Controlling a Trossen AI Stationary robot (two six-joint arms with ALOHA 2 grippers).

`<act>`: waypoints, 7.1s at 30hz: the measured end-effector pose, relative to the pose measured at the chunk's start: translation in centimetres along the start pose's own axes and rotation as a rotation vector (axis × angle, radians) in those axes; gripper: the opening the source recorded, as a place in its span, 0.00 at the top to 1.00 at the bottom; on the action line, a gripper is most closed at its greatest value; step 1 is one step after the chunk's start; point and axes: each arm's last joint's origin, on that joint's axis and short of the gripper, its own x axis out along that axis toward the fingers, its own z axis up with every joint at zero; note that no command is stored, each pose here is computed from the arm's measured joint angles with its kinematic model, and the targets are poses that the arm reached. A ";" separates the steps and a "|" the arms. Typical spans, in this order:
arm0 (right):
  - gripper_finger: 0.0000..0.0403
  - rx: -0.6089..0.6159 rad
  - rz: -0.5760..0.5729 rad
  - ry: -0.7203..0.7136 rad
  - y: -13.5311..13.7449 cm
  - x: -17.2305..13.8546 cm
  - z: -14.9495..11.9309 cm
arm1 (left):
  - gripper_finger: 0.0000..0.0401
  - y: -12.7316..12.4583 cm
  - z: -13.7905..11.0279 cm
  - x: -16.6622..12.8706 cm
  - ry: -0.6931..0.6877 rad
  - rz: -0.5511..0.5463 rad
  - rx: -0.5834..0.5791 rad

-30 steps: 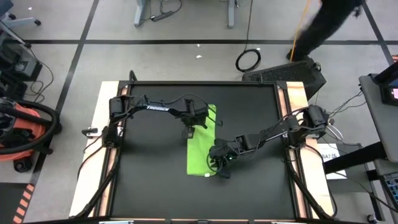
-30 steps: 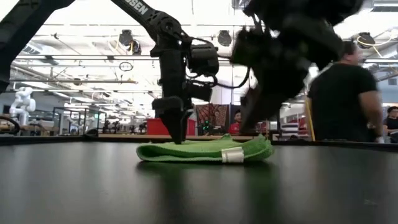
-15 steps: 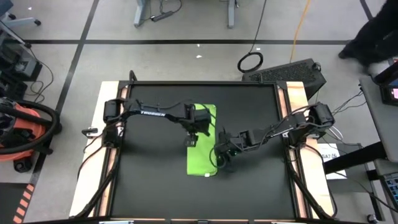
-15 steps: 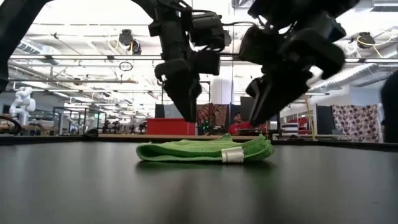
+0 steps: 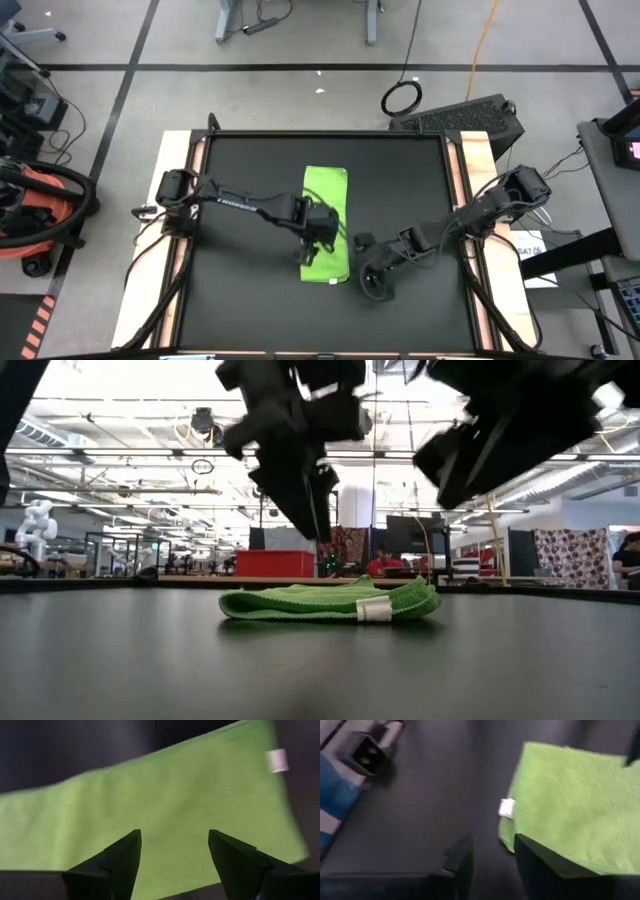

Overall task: Roll towel
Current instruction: Roll the green towel

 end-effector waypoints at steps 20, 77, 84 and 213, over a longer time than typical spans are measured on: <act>0.40 -0.130 -0.285 -0.052 6.0 -0.5 -1.8 | 0.41 -16.8 0.7 -0.3 -0.149 0.238 -0.022; 0.72 -0.187 -0.195 0.043 1.4 6.9 -3.3 | 0.78 -13.0 -6.9 7.0 -0.170 0.192 -0.020; 0.90 -0.089 -0.220 0.035 0.4 6.9 -3.1 | 0.89 -13.0 -7.6 7.4 -0.164 0.140 -0.026; 1.00 0.799 0.250 0.106 -8.5 5.5 -1.9 | 1.00 -15.3 -8.9 6.2 -0.331 -0.114 -0.542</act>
